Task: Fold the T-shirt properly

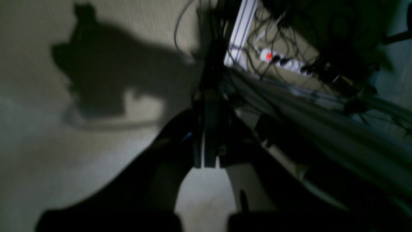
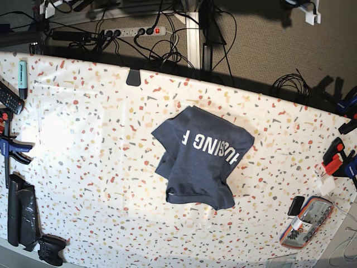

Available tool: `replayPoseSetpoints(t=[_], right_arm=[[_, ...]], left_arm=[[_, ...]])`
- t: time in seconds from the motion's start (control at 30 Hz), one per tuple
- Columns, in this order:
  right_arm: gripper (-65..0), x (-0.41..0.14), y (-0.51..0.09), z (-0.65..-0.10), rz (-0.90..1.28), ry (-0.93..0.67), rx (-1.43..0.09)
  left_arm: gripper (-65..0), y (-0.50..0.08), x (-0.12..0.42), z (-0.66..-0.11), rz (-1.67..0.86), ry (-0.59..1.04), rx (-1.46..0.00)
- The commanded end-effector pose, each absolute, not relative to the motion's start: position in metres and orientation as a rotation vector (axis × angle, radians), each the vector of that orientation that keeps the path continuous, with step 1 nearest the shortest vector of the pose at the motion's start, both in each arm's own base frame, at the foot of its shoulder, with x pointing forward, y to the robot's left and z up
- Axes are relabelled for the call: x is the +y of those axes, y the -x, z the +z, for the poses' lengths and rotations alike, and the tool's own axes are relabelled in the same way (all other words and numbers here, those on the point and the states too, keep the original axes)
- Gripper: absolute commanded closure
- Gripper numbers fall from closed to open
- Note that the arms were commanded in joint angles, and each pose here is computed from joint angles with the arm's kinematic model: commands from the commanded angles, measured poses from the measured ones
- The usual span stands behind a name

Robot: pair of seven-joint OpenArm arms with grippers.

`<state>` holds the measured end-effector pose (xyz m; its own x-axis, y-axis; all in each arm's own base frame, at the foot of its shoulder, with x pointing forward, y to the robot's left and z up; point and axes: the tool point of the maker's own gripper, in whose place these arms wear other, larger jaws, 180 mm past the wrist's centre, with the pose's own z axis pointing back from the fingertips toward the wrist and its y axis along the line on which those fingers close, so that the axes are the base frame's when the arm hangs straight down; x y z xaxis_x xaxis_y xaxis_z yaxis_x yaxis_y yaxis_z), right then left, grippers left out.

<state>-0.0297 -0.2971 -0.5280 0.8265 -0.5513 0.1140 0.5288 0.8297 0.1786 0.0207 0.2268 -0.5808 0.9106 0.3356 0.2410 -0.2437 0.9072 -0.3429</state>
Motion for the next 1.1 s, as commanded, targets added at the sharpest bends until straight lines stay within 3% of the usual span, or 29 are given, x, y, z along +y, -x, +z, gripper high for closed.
replayPoseSetpoints(t=[0.0,0.17,0.37,0.63,0.77,1.07], right_arm=[[0.0,-0.302,0.040,-0.532,-0.552,-0.135,-0.137],[0.0,-0.309,0.074,-0.563,-0.478,-0.141,-0.029],[0.0,-0.298,0.069,-0.585,-0.356,-0.183,0.064],[0.0,-0.247,0.031,-0.603,-0.222,-0.281,0.077],[0.0,-0.232,0.028,-0.606,-0.171,-0.304,0.072],[0.0,-0.225,0.029,-0.608,-0.157,-0.316,0.080]], left_arm=[[0.0,-0.016,0.231,-0.583,0.311,0.313,-0.294],[0.0,0.007,0.216,-0.606,0.360,0.332,-0.202],[0.0,0.015,0.182,-0.618,0.324,0.374,-0.130],[0.0,0.019,0.122,-0.625,0.270,0.440,-0.083],[0.0,0.029,0.118,-0.632,0.267,0.373,-0.045],[0.0,0.029,0.113,-0.632,0.275,0.381,-0.043]])
